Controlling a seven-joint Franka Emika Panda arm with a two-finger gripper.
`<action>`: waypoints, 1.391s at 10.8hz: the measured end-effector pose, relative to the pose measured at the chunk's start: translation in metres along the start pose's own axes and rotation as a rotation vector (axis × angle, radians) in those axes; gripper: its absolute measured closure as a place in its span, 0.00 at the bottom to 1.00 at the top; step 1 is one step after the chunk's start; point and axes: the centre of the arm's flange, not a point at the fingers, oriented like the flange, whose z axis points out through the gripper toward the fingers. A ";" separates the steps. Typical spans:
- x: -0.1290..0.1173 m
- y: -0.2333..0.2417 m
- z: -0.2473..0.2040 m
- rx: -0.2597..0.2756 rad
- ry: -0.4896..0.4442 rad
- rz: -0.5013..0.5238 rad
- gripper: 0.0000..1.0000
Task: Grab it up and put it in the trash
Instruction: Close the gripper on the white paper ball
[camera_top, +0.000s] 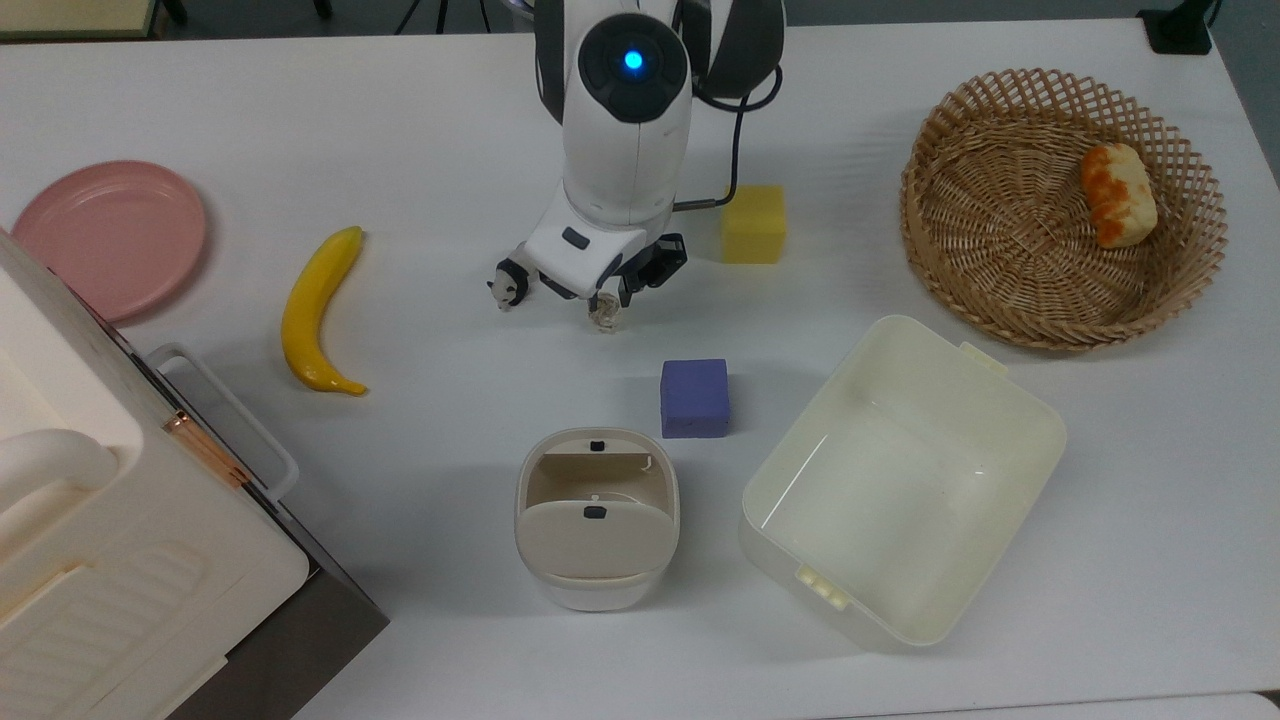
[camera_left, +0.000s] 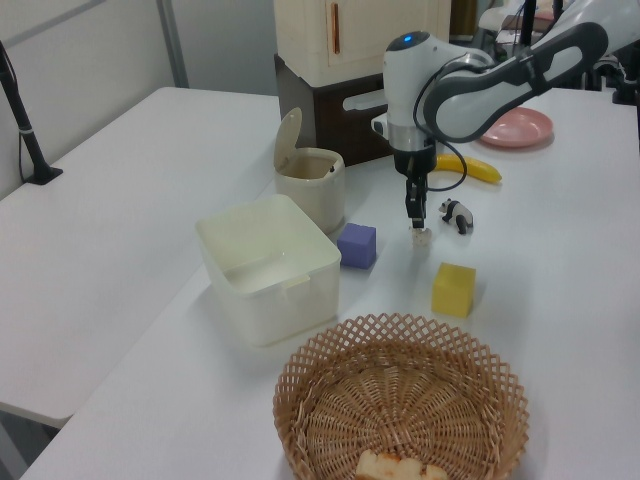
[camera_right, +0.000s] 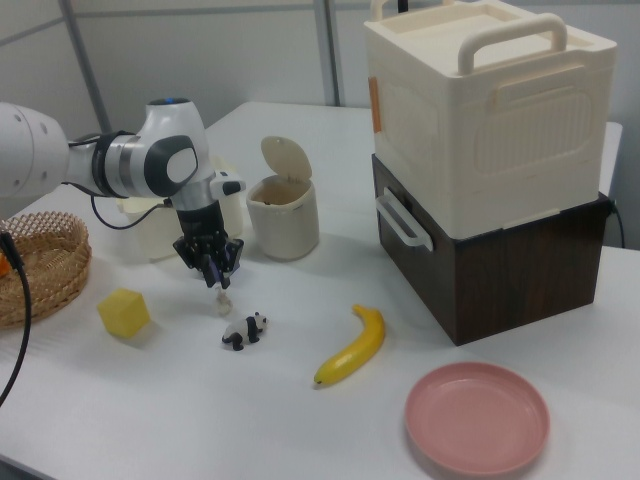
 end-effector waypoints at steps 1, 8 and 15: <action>0.000 0.002 -0.007 0.000 0.012 -0.001 0.67; -0.001 0.002 0.013 0.000 -0.023 -0.011 0.58; 0.001 -0.003 0.053 -0.002 -0.086 -0.035 0.62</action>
